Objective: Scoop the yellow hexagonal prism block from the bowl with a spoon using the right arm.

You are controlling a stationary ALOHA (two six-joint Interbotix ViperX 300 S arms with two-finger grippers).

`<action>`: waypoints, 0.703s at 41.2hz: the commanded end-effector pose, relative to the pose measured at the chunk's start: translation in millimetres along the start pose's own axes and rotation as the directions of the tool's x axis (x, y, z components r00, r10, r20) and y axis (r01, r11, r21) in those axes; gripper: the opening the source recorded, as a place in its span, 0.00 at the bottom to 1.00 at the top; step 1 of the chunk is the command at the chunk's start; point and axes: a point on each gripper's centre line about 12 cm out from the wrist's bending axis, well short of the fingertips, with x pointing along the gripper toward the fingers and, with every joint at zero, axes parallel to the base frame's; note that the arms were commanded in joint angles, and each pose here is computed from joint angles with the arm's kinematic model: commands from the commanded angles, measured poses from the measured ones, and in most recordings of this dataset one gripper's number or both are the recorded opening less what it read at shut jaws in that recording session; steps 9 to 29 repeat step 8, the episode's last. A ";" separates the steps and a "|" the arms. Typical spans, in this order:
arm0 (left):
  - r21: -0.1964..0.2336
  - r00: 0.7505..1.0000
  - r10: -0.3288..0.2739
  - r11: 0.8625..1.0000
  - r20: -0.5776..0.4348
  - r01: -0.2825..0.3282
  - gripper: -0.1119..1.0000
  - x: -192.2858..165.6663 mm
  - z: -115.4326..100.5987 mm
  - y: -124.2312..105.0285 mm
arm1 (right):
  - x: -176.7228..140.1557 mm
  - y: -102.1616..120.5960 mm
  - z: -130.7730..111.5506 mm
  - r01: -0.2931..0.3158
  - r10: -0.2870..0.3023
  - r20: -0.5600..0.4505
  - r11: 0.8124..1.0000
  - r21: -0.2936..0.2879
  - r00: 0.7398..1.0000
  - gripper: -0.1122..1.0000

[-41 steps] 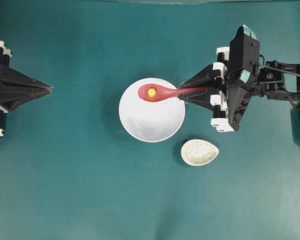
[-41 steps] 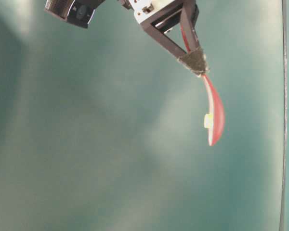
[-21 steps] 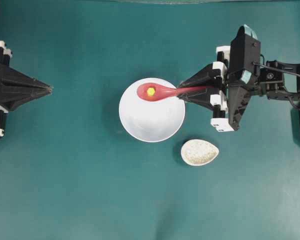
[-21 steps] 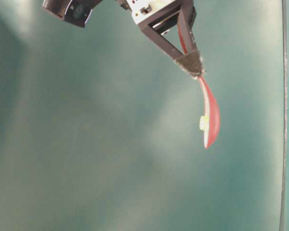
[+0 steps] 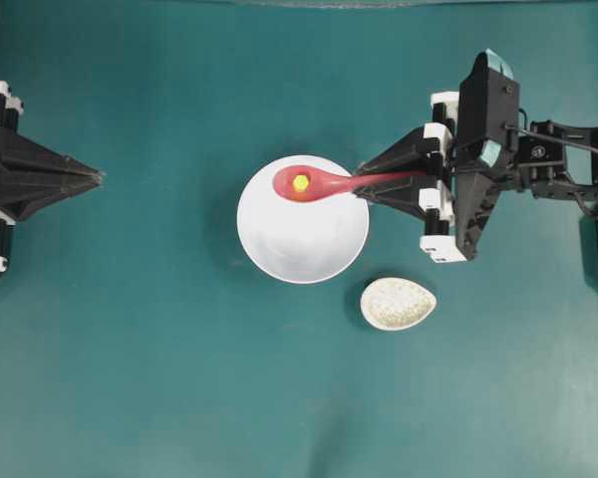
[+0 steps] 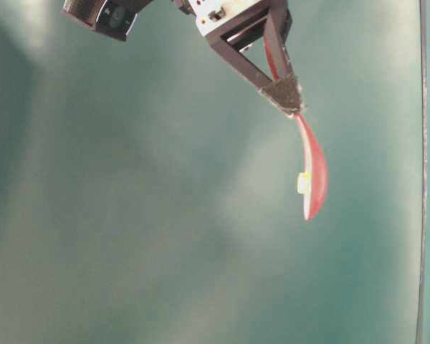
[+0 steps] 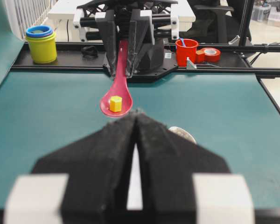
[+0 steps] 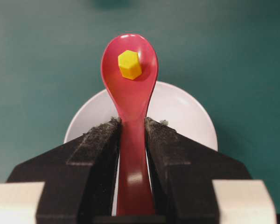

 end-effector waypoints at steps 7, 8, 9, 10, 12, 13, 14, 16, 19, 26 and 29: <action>0.011 1.000 0.001 1.000 0.029 -0.002 0.10 2.1 10.8 0.3 | -4.2 1.9 9.3 -0.006 0.006 0.027 1.000 0.001 1.000 0.32; 0.012 1.000 0.001 1.000 0.029 -0.002 0.10 1.8 11.0 0.3 | -4.2 1.9 9.0 -0.006 0.006 0.024 1.000 0.001 1.000 0.32; 0.012 1.000 0.001 1.000 0.029 -0.002 0.10 1.8 11.0 0.3 | -4.2 1.9 9.0 -0.006 0.006 0.024 1.000 0.001 1.000 0.32; 0.012 1.000 0.001 1.000 0.029 -0.002 0.10 1.8 11.0 0.3 | -4.2 1.9 9.0 -0.006 0.006 0.024 1.000 0.001 1.000 0.32; 0.012 1.000 0.001 1.000 0.029 -0.002 0.10 1.8 11.0 0.3 | -4.2 1.9 9.0 -0.006 0.006 0.024 1.000 0.001 1.000 0.32; 0.012 1.000 0.001 1.000 0.029 -0.002 0.10 1.8 11.0 0.3 | -4.2 1.9 9.0 -0.006 0.006 0.024 1.000 0.001 1.000 0.32; 0.012 1.000 0.001 1.000 0.029 -0.002 0.10 1.8 11.0 0.3 | -4.2 1.9 9.0 -0.006 0.006 0.024 1.000 0.001 1.000 0.32; 0.012 1.000 0.001 1.000 0.029 -0.002 0.10 1.8 11.0 0.3 | -4.2 1.9 9.0 -0.006 0.006 0.024 1.000 0.001 1.000 0.32; 0.012 1.000 0.001 1.000 0.029 -0.002 0.10 1.8 11.0 0.3 | -4.2 1.9 9.0 -0.006 0.006 0.024 1.000 0.001 1.000 0.32; 0.012 1.000 0.001 1.000 0.029 -0.002 0.10 1.8 11.0 0.3 | -4.2 1.9 9.0 -0.006 0.006 0.024 1.000 0.001 1.000 0.32; 0.012 1.000 0.001 1.000 0.029 -0.002 0.10 1.8 11.0 0.3 | -4.2 1.9 9.0 -0.006 0.006 0.024 1.000 0.001 1.000 0.32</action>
